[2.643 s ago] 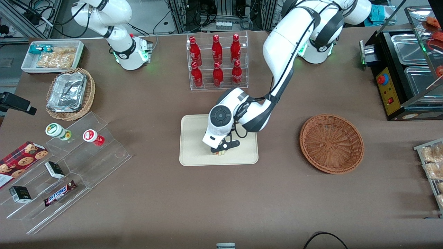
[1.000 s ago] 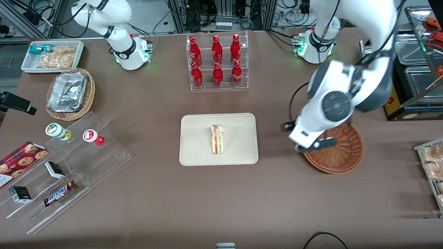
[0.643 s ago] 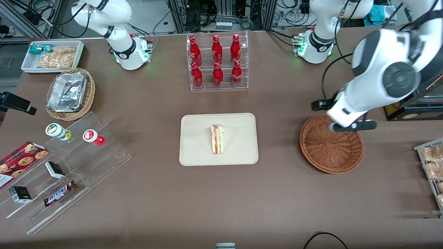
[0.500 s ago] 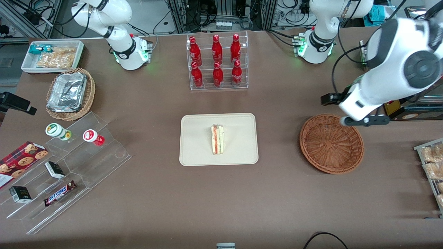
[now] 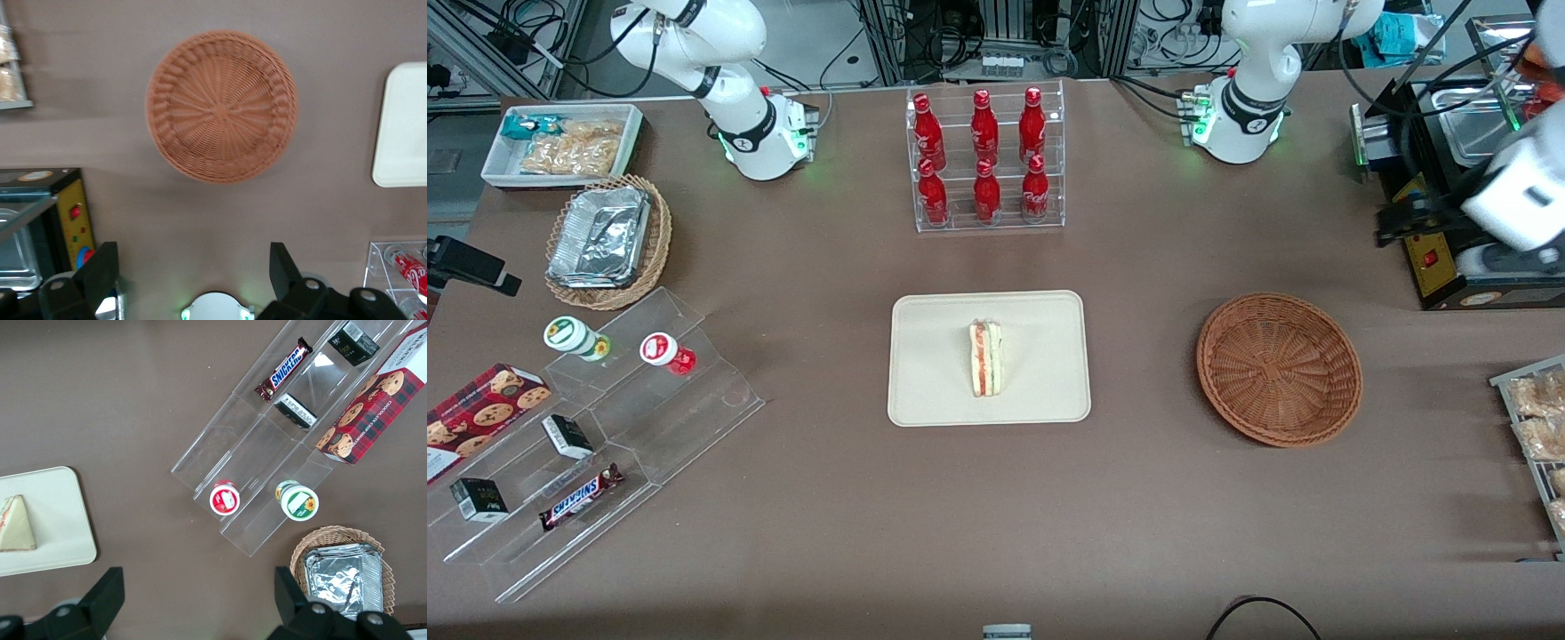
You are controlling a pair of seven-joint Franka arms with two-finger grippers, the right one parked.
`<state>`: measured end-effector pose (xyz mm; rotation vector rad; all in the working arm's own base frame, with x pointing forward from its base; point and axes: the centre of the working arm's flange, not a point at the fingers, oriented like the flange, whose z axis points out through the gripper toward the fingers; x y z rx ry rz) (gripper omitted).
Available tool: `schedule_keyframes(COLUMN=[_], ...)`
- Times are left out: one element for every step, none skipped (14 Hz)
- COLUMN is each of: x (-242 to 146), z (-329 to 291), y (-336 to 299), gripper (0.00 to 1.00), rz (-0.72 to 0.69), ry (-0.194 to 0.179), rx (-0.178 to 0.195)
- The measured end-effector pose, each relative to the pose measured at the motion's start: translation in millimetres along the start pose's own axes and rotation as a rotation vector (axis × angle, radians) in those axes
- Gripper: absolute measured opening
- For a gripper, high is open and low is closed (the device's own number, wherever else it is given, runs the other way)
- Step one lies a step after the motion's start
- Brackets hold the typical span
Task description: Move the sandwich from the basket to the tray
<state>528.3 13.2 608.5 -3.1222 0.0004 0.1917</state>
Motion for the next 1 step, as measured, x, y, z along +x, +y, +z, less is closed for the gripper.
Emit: schedule_keyframes(x=[-1.8], z=[-4.1], y=[-13.0], gripper=[1.00], rz=[-0.016], ry=[0.009], rx=[-0.003])
